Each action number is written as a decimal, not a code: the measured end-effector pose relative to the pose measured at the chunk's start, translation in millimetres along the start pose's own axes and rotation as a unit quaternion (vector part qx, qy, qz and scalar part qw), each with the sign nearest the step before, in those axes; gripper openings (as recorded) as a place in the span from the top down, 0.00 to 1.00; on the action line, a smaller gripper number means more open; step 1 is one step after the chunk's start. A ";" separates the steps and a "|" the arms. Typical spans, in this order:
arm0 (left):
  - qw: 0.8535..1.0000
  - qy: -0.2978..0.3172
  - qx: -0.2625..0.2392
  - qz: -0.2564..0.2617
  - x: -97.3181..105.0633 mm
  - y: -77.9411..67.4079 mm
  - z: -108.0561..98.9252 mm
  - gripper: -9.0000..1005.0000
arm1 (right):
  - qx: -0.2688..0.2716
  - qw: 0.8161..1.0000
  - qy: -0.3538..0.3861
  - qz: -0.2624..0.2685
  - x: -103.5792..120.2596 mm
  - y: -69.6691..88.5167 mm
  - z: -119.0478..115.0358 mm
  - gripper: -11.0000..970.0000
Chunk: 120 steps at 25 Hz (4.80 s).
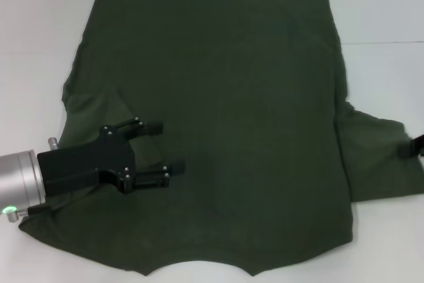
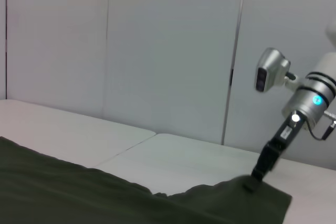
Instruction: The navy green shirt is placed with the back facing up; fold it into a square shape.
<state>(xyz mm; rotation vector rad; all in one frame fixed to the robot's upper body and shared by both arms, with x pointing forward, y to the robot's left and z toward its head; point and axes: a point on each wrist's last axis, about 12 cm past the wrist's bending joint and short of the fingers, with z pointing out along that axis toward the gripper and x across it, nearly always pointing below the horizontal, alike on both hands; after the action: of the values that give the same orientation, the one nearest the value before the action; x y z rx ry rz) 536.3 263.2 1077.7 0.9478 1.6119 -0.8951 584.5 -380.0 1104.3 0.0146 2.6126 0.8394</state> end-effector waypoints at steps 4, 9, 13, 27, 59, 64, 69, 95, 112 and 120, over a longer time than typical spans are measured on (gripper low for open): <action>1.000 0.000 -0.002 -0.005 -1.3 1.1 -1.0 0.11 | 0.005 1.000 -0.008 -0.024 -14.5 5.4 -16.0 0.97; 1.000 0.000 -0.006 -0.012 -3.0 3.0 -3.0 0.11 | 0.014 0.998 -0.017 -0.055 -28.9 12.7 -29.8 0.97; 1.000 -0.001 -0.010 -0.015 -4.4 4.1 -4.5 0.11 | 0.022 0.997 -0.028 -0.073 -38.7 16.8 -38.1 0.97; 0.999 -0.004 -0.015 -0.030 -6.4 6.0 -5.8 0.11 | -0.034 0.985 0.013 -0.167 -75.9 96.3 7.1 0.97; 0.995 -0.021 -0.029 -0.094 -22.3 17.4 -11.6 0.11 | -0.093 0.984 -0.023 -0.147 -64.4 123.8 57.8 0.35; 0.980 -0.016 -0.049 -0.192 -37.0 28.3 -24.6 0.11 | -0.123 0.982 -0.038 -0.137 -48.2 97.8 41.6 0.19; 0.960 -0.003 -0.083 -0.266 -42.8 34.9 -57.9 0.11 | -0.143 0.977 -0.021 -0.157 -30.0 82.7 31.0 0.08; 0.814 0.163 -0.232 -0.507 4.8 32.2 -144.7 0.11 | -0.143 0.960 0.021 -0.239 -20.0 75.3 20.3 0.07; 0.796 0.170 -0.246 -0.527 21.4 35.5 -134.5 0.11 | -0.145 0.957 0.019 -0.249 -22.5 79.8 23.1 0.08; 0.794 0.174 -0.239 -0.531 24.6 35.0 -128.7 0.11 | -0.142 0.957 0.016 -0.252 -24.7 81.0 24.0 0.08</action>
<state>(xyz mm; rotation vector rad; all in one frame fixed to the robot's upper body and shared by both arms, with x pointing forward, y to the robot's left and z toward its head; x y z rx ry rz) 513.7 396.9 1076.7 -0.2812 2.5875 -0.9507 607.4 -303.3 1141.1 -0.7163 2.3278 1.0066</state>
